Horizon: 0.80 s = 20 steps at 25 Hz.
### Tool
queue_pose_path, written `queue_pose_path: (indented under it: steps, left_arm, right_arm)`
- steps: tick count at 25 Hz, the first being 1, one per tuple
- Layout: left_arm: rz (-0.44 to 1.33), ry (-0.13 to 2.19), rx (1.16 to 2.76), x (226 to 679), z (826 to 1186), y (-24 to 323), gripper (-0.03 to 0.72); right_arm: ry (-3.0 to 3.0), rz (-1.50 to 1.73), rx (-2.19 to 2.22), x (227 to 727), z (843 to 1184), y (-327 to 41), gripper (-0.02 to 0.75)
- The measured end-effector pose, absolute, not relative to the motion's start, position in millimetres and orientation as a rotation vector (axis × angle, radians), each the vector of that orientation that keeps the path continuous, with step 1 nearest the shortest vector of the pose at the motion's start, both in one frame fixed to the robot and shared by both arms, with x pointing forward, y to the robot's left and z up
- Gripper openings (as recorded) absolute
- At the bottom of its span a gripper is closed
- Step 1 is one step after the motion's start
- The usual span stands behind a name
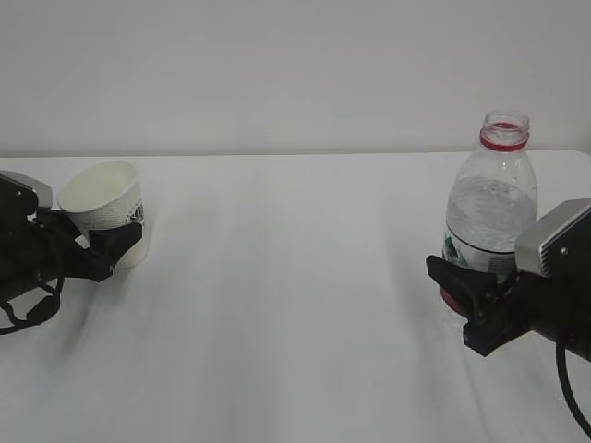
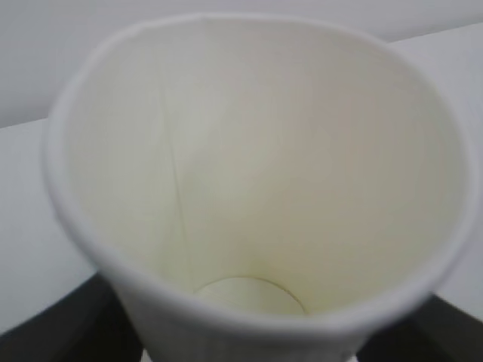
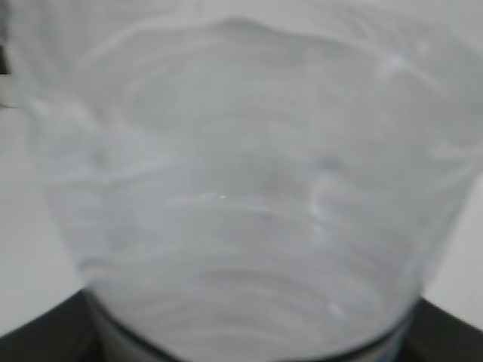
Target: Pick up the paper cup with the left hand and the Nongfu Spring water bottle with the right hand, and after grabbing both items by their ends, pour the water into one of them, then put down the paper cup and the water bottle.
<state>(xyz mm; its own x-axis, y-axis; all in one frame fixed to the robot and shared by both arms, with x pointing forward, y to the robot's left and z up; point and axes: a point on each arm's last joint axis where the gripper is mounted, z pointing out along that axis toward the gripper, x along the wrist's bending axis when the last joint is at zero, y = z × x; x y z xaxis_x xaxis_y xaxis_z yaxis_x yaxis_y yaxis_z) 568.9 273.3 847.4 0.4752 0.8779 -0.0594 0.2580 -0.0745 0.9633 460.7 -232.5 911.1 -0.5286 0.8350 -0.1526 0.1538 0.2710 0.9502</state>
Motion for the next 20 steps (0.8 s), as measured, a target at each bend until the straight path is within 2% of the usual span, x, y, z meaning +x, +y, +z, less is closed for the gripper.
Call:
queue_pose_path:
  steps: [6,20]
  left_arm:
    - [0.656,0.951,1.632,565,847,269,0.482]
    - [0.631,0.973,1.641,522,872,266,0.477]
  right_arm:
    - [1.87,1.29,0.893,461,911,-232,0.473]
    - [1.87,1.29,0.893,461,911,-232,0.472]
